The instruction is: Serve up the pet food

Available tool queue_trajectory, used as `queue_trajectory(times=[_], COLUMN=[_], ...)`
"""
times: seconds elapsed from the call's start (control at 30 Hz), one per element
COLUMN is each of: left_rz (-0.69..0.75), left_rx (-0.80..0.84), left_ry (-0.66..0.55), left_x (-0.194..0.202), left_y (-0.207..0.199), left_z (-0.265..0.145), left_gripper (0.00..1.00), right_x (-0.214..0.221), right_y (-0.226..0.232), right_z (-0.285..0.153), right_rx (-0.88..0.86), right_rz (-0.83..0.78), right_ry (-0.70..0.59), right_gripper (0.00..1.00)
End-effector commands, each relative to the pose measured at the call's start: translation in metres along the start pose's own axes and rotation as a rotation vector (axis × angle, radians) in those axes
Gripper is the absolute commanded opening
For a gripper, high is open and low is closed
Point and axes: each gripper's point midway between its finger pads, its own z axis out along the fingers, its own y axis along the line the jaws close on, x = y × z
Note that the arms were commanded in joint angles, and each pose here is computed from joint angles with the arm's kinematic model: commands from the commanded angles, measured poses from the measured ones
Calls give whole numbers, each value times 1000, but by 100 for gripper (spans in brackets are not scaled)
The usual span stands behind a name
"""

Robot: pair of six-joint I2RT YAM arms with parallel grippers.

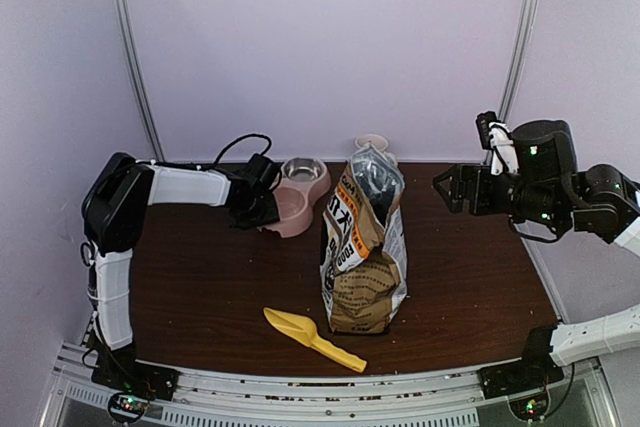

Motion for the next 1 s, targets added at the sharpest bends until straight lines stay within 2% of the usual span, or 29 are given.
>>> queue_trajectory(times=[0.0, 0.2, 0.53, 0.7, 0.83, 0.97], left_rz=[-20, -32, -121, -156, -126, -115], left_rx=[-71, -111, -186, -205, -167, -117], left_ry=[-20, -30, -37, -63, -92, -161], left_x=[-4, 8, 26, 26, 21, 6], left_y=[35, 67, 137, 159, 157, 155], left_z=[-13, -33, -52, -64, -76, -107], left_gripper=[53, 50, 36, 35, 46, 66], right_x=[-4, -2, 3, 3, -3, -11], right_y=[0, 3, 7, 12, 26, 52], right_z=[-1, 3, 8, 6, -1, -12], right_rx=[2, -6, -19, -53, -117, -184], right_rz=[22, 25, 29, 22, -20, -98], right_ry=[-6, 1, 15, 20, 7, -12], right_gripper=[92, 92, 92, 92, 92, 94])
